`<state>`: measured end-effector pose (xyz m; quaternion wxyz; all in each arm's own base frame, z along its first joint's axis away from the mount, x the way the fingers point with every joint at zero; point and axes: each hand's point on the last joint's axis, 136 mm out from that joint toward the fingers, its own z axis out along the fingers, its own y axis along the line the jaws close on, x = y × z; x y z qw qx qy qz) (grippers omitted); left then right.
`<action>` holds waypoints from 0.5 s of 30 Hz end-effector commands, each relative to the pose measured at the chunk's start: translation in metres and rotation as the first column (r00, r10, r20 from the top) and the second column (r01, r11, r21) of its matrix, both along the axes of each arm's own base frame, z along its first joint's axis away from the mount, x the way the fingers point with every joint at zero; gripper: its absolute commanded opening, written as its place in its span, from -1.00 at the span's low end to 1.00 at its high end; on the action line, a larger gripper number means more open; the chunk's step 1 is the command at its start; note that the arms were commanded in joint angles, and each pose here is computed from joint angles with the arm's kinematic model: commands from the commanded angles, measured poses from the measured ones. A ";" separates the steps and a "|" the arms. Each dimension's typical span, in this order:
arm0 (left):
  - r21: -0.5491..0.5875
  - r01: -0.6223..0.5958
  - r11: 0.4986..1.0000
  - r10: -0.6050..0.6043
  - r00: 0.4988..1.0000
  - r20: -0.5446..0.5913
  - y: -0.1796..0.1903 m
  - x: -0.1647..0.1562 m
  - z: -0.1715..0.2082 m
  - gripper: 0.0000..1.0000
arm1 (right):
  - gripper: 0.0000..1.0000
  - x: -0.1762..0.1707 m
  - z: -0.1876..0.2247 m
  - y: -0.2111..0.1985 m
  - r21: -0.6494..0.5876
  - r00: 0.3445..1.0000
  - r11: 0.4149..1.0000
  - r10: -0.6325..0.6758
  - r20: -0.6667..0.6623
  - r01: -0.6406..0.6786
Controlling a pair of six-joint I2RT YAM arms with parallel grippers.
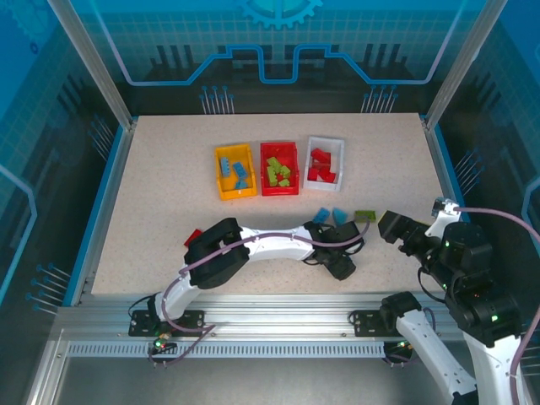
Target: Sort the legos into containers by color
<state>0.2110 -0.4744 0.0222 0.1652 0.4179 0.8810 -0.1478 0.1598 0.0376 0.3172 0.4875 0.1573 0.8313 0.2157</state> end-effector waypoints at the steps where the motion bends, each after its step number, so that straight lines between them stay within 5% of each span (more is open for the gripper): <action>1: 0.008 0.029 1.000 -0.029 1.000 -0.005 -0.006 -0.004 -0.003 0.13 | 0.75 0.000 -0.008 0.001 0.019 0.999 1.000 -0.004 -0.034 0.005; 8: -0.007 0.008 1.000 -0.008 0.998 0.056 -0.005 0.003 0.005 -0.33 | 0.72 0.003 -0.013 0.004 0.014 0.999 1.000 0.011 -0.048 -0.010; 15: -0.153 -0.206 0.966 0.225 0.967 0.117 0.031 0.034 0.084 -0.41 | 0.71 0.015 -0.003 0.033 0.036 0.986 0.985 0.169 0.003 -0.169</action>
